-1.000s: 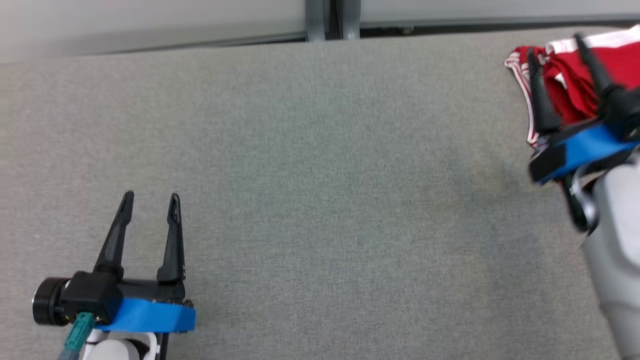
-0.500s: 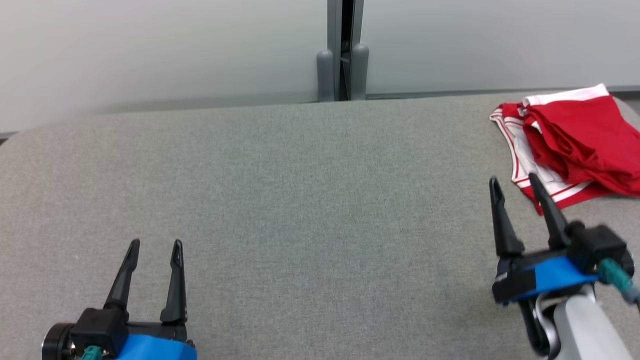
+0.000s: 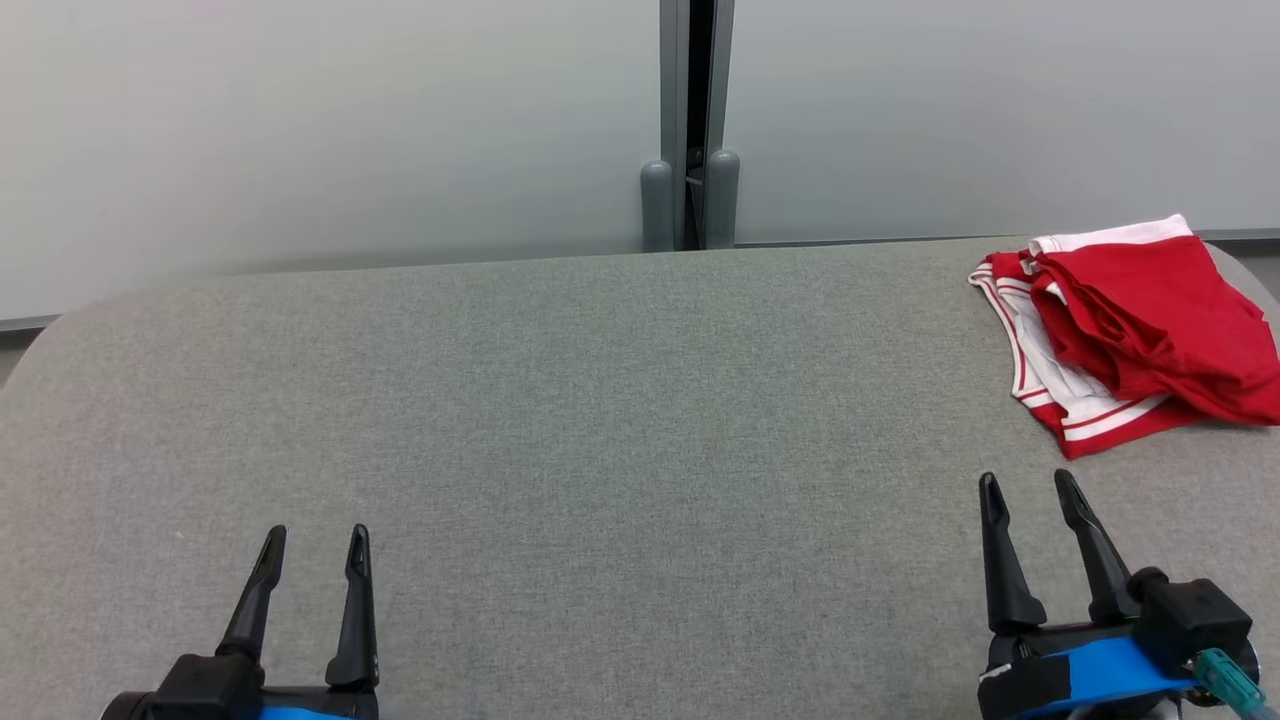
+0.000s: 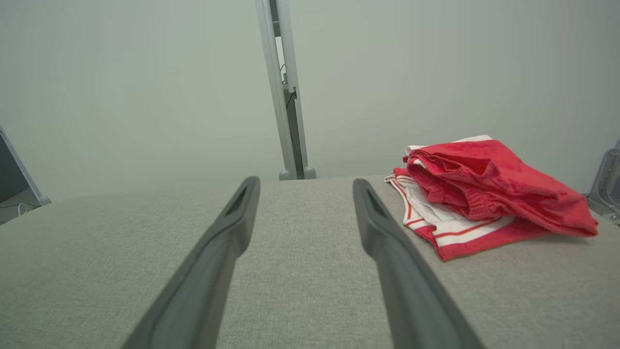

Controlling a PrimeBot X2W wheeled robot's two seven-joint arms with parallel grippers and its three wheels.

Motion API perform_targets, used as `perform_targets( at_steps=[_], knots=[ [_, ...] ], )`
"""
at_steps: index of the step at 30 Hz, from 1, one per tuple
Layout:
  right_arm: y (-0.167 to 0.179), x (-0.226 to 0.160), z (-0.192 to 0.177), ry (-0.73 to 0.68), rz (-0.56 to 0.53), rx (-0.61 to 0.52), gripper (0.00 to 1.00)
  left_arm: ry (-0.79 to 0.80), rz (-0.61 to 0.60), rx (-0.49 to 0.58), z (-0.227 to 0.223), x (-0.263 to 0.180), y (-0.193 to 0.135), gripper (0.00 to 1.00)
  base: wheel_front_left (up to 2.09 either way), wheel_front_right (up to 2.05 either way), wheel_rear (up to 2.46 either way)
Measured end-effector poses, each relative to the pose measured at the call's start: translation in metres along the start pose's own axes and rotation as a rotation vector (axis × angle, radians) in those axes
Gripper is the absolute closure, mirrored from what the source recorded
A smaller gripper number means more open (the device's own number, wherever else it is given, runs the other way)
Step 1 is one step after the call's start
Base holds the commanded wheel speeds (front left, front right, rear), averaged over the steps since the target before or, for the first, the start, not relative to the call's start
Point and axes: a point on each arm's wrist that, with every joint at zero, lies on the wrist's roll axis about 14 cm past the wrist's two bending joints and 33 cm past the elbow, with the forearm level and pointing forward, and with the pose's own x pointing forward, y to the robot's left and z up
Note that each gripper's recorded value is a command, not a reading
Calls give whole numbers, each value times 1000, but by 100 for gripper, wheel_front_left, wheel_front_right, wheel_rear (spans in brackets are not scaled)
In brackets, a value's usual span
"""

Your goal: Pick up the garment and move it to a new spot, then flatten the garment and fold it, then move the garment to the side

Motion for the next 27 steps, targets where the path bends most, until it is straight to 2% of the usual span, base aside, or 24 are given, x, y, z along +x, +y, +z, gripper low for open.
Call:
perform_targets(
  at_steps=[22, 23, 27],
  knots=[
    [2, -6, -1, 2, -15, 8, 0, -12, 14, -3, 5, -10, 4, 0, 0, 0, 0],
    [2, -6, -2, 3, -14, 9, 100, -15, 13, -3, 5, -10, 4, 100, 0, 0, 0],
    [0, -11, -14, 43, -21, 15, 100, 44, 22, -15, -12, -17, 4, 100, 0, 0, 0]
  ],
)
